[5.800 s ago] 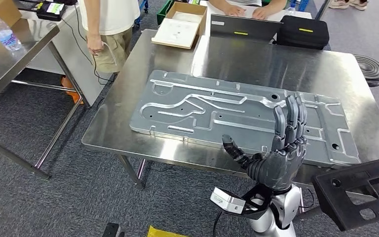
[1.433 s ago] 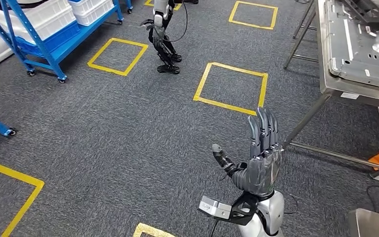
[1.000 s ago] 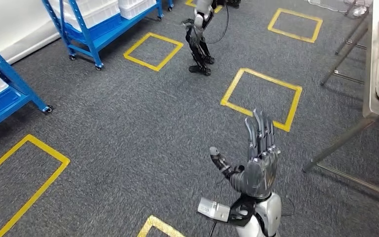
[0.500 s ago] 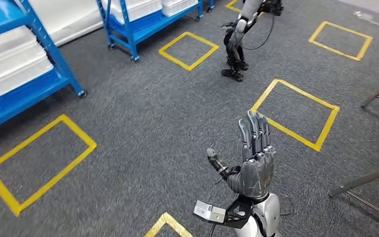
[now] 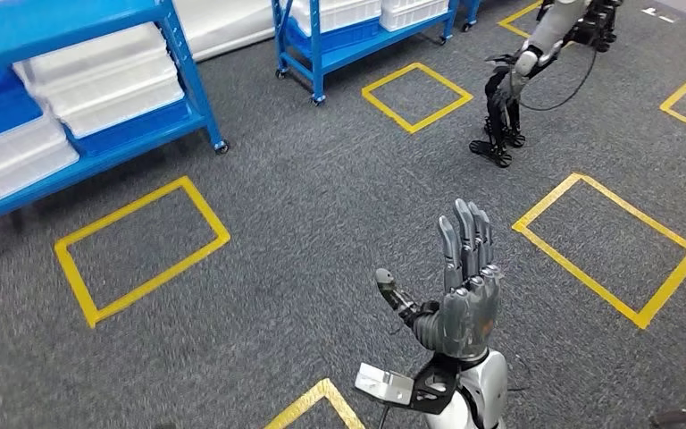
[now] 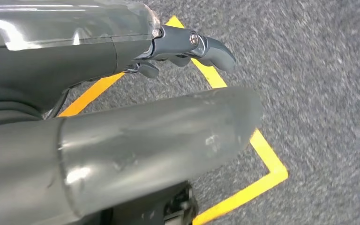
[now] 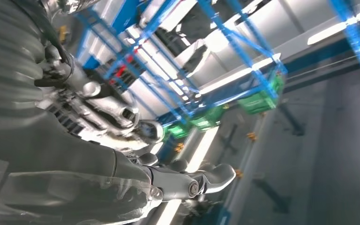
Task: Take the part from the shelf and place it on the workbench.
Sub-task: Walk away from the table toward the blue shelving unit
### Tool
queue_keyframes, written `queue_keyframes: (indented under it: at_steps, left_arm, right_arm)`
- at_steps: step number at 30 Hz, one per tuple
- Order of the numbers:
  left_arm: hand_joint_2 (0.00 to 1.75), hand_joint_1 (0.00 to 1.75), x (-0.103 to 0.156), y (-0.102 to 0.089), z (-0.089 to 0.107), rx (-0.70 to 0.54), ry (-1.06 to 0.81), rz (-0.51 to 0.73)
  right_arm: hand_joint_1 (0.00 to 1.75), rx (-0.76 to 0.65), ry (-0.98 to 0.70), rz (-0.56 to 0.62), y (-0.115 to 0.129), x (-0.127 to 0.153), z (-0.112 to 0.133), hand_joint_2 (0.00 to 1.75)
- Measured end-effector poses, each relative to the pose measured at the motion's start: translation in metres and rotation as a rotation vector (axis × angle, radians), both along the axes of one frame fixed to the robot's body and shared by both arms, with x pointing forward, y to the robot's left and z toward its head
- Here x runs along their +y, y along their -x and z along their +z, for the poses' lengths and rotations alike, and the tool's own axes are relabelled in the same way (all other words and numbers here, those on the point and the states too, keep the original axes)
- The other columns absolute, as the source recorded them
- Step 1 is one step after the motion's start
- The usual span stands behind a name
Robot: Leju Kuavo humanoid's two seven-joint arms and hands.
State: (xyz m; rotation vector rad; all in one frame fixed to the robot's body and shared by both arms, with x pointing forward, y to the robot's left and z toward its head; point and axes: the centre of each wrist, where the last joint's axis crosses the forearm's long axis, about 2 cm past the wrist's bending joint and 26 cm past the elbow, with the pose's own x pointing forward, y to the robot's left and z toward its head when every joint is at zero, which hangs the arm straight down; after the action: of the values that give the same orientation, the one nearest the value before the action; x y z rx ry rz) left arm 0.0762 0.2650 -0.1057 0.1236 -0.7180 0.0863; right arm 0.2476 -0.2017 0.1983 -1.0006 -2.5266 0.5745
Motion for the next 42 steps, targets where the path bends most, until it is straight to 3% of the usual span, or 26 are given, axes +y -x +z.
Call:
queue_keyframes:
  at_steps: [36, 40, 42]
  left_arm:
    - [0.0, 0.0, -0.0023, 0.0072, -0.0011, 0.008, 0.0, 0.027]
    - [0.0, 0.0, -0.0027, 0.006, -0.0009, 0.004, 0.001, 0.024]
    - [0.0, 0.0, -0.003, 0.0067, -0.001, 0.005, 0.003, 0.023]
  right_arm:
    - [0.0, 0.006, 0.007, -0.012, -0.0014, 0.0014, 0.0026, 1.75]
    - [0.0, 0.019, 0.009, -0.015, 0.0005, 0.0004, -0.0003, 0.0]
    - [0.0, 0.023, 0.007, -0.017, 0.0005, 0.0001, -0.0007, 0.0]
